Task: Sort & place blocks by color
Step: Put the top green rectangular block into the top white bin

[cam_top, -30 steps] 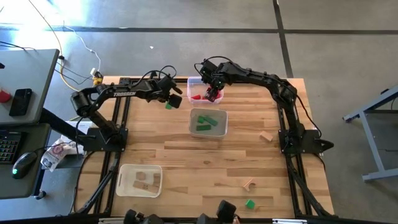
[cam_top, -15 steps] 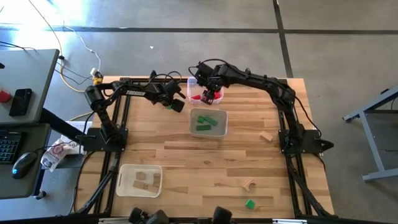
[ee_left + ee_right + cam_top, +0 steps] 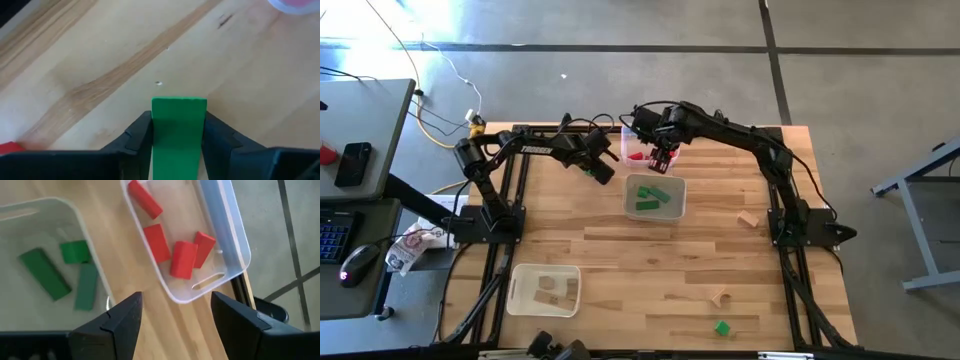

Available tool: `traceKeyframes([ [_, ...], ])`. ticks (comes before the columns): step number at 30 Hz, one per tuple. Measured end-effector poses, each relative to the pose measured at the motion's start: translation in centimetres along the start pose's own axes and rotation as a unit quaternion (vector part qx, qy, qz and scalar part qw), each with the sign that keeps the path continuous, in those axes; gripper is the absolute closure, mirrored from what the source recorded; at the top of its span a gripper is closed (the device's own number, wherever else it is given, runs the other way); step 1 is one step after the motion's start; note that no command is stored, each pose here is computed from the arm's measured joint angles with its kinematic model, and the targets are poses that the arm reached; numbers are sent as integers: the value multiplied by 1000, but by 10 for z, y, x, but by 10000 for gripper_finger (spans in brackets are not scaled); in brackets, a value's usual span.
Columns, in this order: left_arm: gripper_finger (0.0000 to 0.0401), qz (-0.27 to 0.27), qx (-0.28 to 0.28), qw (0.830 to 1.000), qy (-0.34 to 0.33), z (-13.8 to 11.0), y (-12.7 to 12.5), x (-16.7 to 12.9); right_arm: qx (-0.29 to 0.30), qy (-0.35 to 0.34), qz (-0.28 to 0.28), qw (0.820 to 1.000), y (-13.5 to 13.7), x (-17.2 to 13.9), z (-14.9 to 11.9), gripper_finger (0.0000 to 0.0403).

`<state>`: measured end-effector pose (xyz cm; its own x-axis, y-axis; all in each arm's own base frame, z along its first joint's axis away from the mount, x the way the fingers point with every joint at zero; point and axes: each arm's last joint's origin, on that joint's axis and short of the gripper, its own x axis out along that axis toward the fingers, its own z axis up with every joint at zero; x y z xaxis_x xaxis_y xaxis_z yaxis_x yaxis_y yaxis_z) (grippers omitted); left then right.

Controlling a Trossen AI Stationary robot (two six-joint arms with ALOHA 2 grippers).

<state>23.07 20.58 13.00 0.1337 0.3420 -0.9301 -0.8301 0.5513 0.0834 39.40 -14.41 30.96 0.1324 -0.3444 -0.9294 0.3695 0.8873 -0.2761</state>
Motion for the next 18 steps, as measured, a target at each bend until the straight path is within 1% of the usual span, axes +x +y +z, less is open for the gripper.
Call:
traceKeyframes([
  [2, 297, -3, 9, 1000, 2, 0, 0, 0, -2, 4, 1, 1000, 6, -9, -2, 181],
  [4, 297, -19, 16, 1000, 6, -1, 0, -2, -2, 13, 0, 1000, 12, -18, -4, 181],
  [7, 293, -75, 31, 997, 13, -2, -5, -8, 1, 24, -19, 1000, 22, -29, -9, 181],
  [10, 285, -121, 42, 992, -8, 0, -13, -23, -1, 37, -47, 998, 33, -34, -14, 181],
  [15, 287, -127, 63, 989, -53, -1, -23, -51, -7, 23, -49, 999, 52, -46, -20, 181],
  [18, 289, -139, 76, 984, -84, -1, -29, -69, -17, 12, -46, 999, 62, -54, -24, 181],
])
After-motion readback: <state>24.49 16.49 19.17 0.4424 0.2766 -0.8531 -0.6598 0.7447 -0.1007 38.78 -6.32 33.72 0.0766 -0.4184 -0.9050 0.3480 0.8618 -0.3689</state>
